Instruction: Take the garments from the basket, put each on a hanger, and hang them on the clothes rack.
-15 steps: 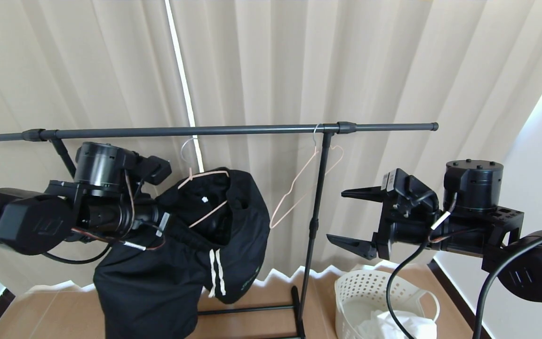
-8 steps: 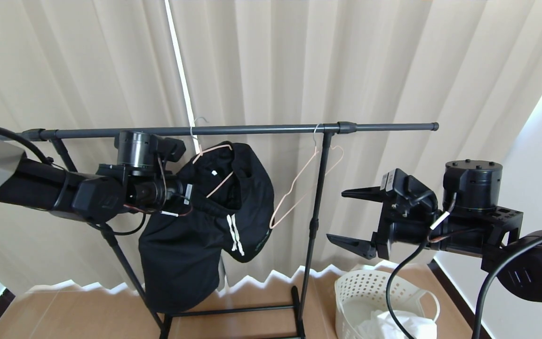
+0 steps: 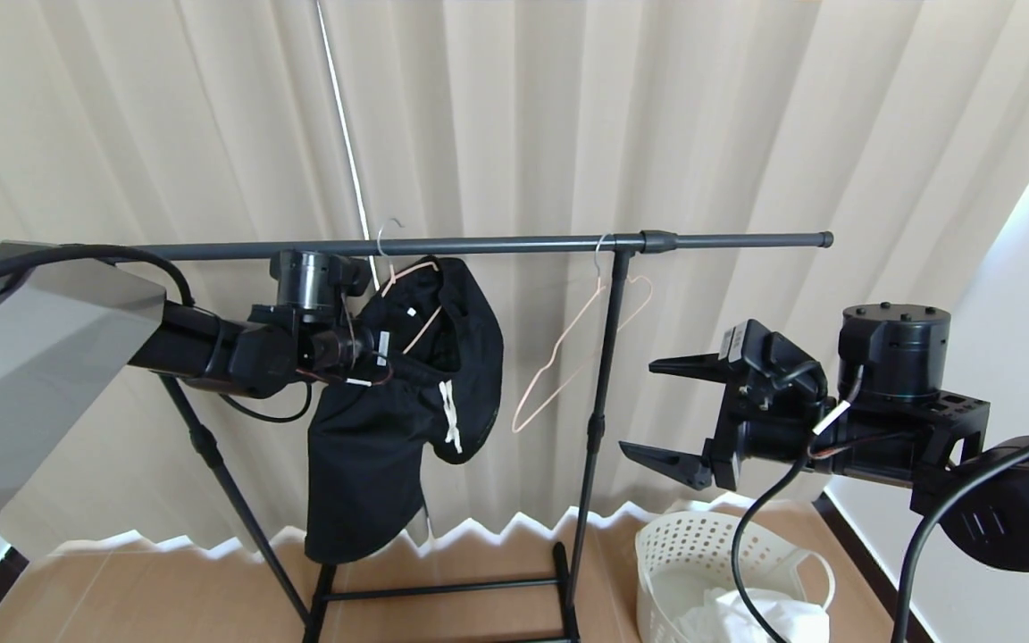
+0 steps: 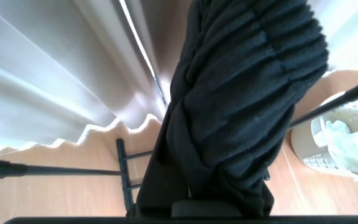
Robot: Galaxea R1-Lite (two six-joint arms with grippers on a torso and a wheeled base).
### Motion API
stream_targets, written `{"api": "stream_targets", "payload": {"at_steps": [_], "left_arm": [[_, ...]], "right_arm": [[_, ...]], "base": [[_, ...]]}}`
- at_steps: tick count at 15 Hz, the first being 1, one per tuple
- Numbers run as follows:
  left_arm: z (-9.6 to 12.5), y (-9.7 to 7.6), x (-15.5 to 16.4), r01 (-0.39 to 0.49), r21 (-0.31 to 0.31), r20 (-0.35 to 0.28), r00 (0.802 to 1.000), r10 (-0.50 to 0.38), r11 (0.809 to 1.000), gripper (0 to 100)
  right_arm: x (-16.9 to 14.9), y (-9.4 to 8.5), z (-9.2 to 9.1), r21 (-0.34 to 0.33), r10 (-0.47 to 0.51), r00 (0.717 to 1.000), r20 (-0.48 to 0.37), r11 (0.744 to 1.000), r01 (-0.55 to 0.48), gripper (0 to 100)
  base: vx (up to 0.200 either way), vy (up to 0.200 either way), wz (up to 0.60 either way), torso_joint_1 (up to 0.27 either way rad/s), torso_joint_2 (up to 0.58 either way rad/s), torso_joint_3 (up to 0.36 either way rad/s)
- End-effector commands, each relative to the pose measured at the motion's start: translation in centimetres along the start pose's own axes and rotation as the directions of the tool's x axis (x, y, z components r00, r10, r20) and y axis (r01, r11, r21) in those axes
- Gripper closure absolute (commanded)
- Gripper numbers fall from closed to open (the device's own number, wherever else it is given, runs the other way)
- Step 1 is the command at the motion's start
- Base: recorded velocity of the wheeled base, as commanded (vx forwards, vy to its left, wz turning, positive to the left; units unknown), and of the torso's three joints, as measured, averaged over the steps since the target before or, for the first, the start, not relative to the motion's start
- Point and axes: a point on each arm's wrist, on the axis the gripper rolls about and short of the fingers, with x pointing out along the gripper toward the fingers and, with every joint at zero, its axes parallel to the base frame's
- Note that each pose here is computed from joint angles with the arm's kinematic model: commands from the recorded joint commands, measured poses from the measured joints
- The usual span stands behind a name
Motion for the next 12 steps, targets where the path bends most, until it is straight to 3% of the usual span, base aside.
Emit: {"api": "stream_targets", "payload": {"at_steps": [1, 12], "left_arm": [[-0.3, 0.0, 0.7, -0.001, -0.001, -0.006, 1.000, 0.001, 1.000, 100], [-0.8, -0.1, 1.9, 0.010, -0.045, -0.017, 1.000, -0.011, 0.999, 100]], "right_arm": [[0.1, 0.0, 0.0, 0.000, 0.001, 1.000, 0.000, 1.000, -0.001, 0], [0.1, 0.0, -0.2, 0.003, 0.003, 1.000, -0.005, 1.000, -0.003, 0]], "base": [[0.000, 0.000, 0.00, 0.000, 0.00, 0.000], [0.000, 0.000, 0.00, 0.000, 0.00, 0.000]]}}
